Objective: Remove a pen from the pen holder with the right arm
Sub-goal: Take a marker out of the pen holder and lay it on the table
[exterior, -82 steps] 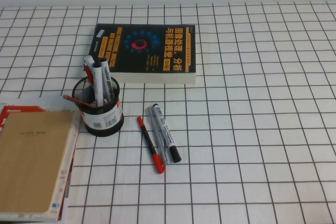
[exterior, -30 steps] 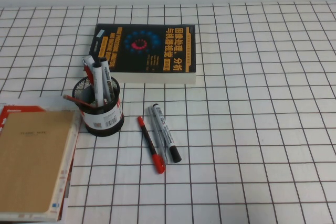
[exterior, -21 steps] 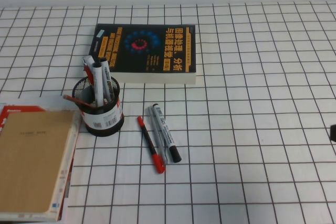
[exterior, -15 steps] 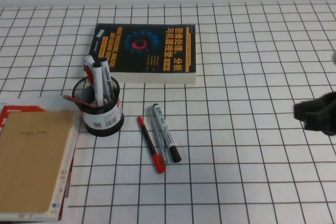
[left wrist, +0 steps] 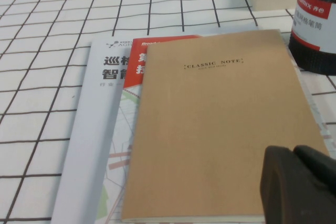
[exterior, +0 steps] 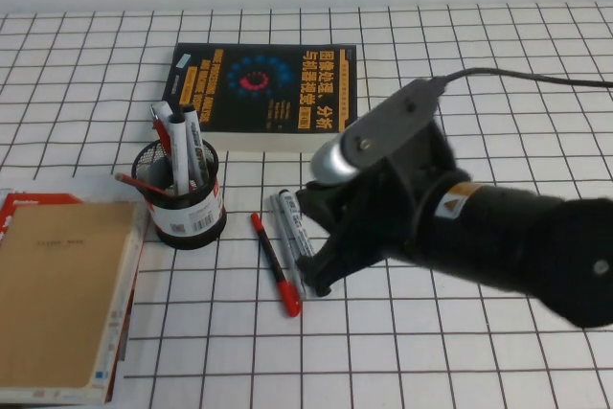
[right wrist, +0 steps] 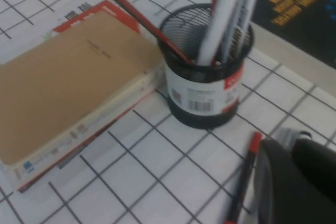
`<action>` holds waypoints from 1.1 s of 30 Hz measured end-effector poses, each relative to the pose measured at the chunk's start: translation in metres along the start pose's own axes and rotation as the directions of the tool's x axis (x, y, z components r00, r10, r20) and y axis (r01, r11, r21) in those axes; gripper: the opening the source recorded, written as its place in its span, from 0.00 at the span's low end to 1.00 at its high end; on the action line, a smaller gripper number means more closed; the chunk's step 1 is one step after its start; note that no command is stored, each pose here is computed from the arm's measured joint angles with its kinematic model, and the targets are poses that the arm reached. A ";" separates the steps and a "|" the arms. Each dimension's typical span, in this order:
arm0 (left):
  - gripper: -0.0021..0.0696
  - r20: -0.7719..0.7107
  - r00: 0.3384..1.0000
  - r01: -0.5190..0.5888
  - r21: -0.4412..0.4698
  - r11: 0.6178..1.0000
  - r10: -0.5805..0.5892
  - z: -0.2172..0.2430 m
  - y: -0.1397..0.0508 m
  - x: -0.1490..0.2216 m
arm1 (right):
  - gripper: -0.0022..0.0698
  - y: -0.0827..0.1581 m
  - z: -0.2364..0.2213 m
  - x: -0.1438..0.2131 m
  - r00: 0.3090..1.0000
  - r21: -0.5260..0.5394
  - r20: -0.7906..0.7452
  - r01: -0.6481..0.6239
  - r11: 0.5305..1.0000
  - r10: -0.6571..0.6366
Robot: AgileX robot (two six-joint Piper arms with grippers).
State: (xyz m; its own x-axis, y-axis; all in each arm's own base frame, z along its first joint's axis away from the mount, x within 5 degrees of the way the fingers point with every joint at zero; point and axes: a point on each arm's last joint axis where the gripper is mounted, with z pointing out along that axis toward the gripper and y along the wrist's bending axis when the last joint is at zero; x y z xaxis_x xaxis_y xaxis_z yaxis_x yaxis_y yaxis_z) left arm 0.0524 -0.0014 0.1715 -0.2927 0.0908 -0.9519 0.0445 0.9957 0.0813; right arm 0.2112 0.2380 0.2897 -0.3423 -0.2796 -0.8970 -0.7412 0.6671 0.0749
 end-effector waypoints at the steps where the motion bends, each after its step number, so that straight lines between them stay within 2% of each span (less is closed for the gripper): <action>1: 0.02 0.000 1.000 0.000 0.000 1.000 0.000 0.000 0.000 0.000 | 0.09 0.007 0.005 0.002 1.000 -0.004 0.011 0.020 1.000 -0.020; 3: 0.02 0.000 1.000 0.000 0.000 1.000 0.000 0.000 0.000 0.000 | 0.15 0.019 0.014 0.003 0.997 0.004 0.050 0.059 0.998 -0.059; 9: 0.02 0.000 1.000 0.000 0.000 1.000 0.000 0.000 0.000 0.000 | 0.43 0.047 0.040 0.013 0.965 0.077 0.172 0.189 0.979 -0.199; 12: 0.02 0.000 1.000 0.000 0.000 1.000 0.000 0.000 0.000 0.000 | 0.50 0.054 0.054 0.019 0.945 0.090 0.223 0.223 0.971 -0.238; 17: 0.02 0.000 1.000 0.000 0.000 1.000 0.000 0.000 0.000 0.000 | 0.51 0.060 0.071 0.023 0.906 0.060 0.389 0.157 0.986 -0.168; 21: 0.02 0.000 1.000 0.000 0.000 1.000 0.000 0.000 0.000 0.000 | 0.52 0.067 0.089 0.024 0.873 0.016 0.465 0.157 0.988 -0.146; 33: 0.02 0.000 1.000 0.000 0.000 1.000 0.000 0.000 0.000 0.000 | 0.52 0.078 0.144 0.027 0.870 -0.007 0.475 0.151 0.988 -0.130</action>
State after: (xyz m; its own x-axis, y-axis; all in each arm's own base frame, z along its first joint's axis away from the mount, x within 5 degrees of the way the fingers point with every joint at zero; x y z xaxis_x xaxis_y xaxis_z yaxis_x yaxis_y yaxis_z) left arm 0.0524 -0.0014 0.1715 -0.2927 0.0908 -0.9519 0.0445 0.9957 0.0813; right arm 0.2272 0.3820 0.2086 0.0725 -0.0017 -0.9974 -0.7885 0.6123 -0.0583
